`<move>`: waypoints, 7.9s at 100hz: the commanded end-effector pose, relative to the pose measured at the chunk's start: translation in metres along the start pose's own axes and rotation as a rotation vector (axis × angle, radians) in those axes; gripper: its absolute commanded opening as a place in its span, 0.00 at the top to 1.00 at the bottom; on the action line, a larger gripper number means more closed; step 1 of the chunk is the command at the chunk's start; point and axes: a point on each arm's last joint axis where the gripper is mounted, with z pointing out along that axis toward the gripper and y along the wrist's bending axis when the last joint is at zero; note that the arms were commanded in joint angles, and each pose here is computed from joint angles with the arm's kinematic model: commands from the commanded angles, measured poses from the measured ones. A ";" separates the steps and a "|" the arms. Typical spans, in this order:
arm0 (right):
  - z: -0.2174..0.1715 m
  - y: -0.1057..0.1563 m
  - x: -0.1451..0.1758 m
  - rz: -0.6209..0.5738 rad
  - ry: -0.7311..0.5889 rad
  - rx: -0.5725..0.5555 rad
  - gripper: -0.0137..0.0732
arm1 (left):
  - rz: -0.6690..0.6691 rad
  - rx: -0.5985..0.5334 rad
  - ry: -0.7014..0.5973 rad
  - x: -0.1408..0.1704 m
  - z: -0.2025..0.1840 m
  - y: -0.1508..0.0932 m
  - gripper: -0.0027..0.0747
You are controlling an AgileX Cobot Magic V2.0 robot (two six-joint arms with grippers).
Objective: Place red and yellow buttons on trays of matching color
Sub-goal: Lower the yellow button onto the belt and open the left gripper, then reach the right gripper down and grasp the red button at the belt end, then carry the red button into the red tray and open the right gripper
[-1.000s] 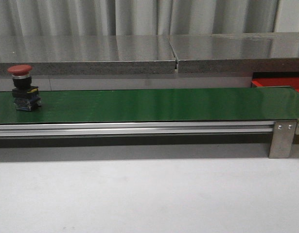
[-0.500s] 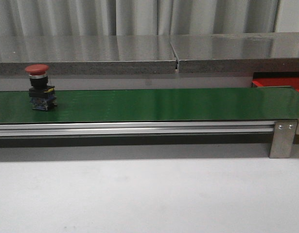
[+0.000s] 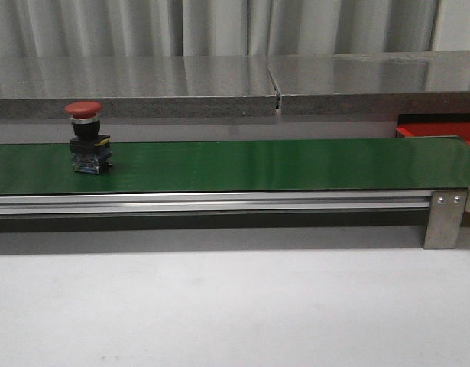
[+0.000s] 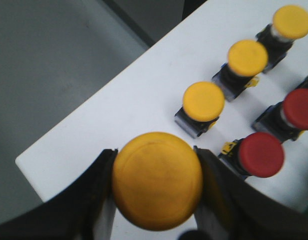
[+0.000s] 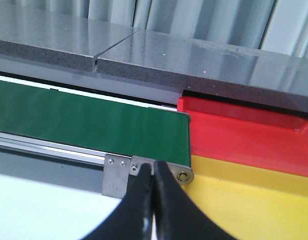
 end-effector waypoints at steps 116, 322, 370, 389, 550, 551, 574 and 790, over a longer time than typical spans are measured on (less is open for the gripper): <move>-0.002 0.000 -0.011 -0.012 -0.105 -0.001 0.92 | 0.356 0.307 0.046 0.017 0.008 -0.172 0.79; -0.003 0.000 -0.017 -0.012 -0.167 -0.003 0.92 | 0.319 0.770 -0.528 0.180 -0.202 -0.031 0.77; -0.008 -0.007 -0.076 0.025 -0.196 0.009 0.92 | 0.322 0.768 -0.521 0.184 -0.199 -0.029 0.99; 0.012 -0.013 -0.117 0.040 0.050 0.010 0.92 | 0.322 0.768 -0.521 0.184 -0.199 -0.029 0.99; 0.211 0.002 -0.135 0.029 0.711 -0.119 0.08 | 0.322 0.768 -0.521 0.184 -0.199 -0.029 0.99; 0.212 0.003 -0.135 0.024 0.712 -0.123 0.08 | 0.322 0.768 -0.521 0.184 -0.199 -0.029 0.99; 0.249 0.028 -0.124 -0.019 0.759 -0.201 0.08 | 0.322 0.768 -0.521 0.184 -0.199 -0.029 0.99; 0.395 -0.135 -0.036 0.154 0.908 0.164 0.62 | 0.322 0.768 -0.521 0.184 -0.199 -0.029 0.99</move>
